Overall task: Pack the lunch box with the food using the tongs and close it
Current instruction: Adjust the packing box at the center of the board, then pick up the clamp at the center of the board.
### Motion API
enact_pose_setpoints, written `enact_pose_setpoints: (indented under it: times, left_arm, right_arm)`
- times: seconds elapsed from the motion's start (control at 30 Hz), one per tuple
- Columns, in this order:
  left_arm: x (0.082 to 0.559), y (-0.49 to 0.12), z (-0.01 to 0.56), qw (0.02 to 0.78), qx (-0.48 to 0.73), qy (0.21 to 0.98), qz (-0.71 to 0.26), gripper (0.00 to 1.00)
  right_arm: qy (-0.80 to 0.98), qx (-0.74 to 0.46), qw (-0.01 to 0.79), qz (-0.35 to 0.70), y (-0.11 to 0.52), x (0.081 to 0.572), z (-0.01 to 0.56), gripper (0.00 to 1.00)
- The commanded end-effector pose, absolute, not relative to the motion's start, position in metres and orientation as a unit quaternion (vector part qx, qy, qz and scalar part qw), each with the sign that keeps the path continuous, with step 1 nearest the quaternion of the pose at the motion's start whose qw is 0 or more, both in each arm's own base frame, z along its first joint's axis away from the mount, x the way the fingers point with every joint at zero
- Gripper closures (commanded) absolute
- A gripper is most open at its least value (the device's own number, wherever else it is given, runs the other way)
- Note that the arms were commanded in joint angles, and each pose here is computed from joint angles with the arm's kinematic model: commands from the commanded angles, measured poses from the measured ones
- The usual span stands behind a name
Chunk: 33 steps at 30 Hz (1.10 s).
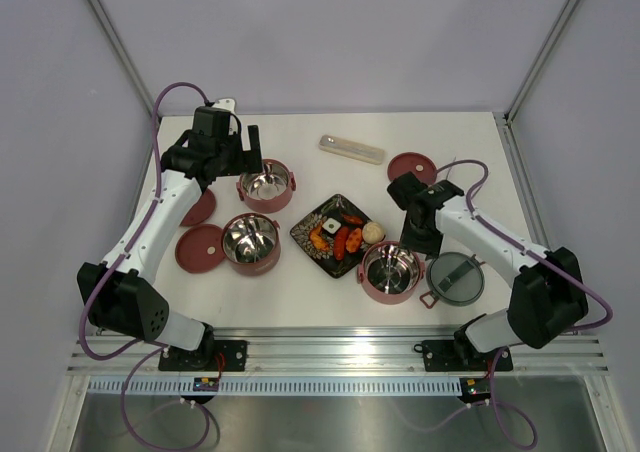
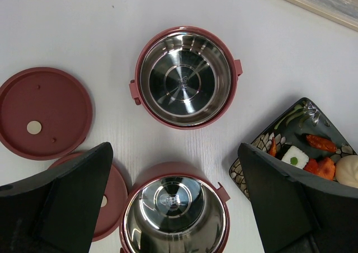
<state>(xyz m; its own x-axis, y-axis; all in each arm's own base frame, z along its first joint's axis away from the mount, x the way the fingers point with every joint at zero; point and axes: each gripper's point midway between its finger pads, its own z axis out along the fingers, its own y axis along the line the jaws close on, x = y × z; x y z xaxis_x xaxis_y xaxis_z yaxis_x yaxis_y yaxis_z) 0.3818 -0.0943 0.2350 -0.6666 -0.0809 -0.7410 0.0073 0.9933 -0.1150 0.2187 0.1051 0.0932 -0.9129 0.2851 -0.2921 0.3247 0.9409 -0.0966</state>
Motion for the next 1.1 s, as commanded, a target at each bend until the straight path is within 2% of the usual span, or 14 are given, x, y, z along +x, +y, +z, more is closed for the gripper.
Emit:
enact_pose_setpoints:
  times: [0.0,0.17,0.3,0.33,0.43,0.73,1.07]
  left_arm:
    - [0.389,-0.103,0.248,0.429,-0.012,0.9,-0.072,0.01]
    - [0.387,-0.102,0.246,0.427,-0.012,0.901,-0.072,0.01]
    - [0.385,-0.1,0.248,0.428,-0.013,0.901,-0.069,0.01]
    - [0.385,-0.1,0.247,0.428,-0.012,0.901,-0.068,0.01]
    - [0.384,-0.1,0.247,0.427,-0.011,0.901,-0.069,0.01]
    - [0.382,-0.099,0.25,0.429,-0.01,0.901,-0.066,0.01]
    - [0.381,-0.098,0.257,0.432,-0.011,0.9,-0.065,0.01]
  right_arm:
    - [0.967,0.155,0.189,-0.067,0.105,0.238,0.123,0.46]
    - [0.959,0.19,0.207,-0.044,0.093,0.268,0.135,0.41]
    - [0.948,0.246,0.201,-0.018,0.066,0.293,0.132,0.25]
    - [0.947,0.252,0.2,-0.017,0.061,0.301,0.127,0.17]
    - [0.942,0.267,0.199,-0.029,0.046,0.317,0.122,0.07]
    - [0.935,0.297,0.189,-0.044,0.0,0.369,0.084,0.01]
    - [0.941,0.286,0.171,-0.055,-0.025,0.414,0.041,0.01]
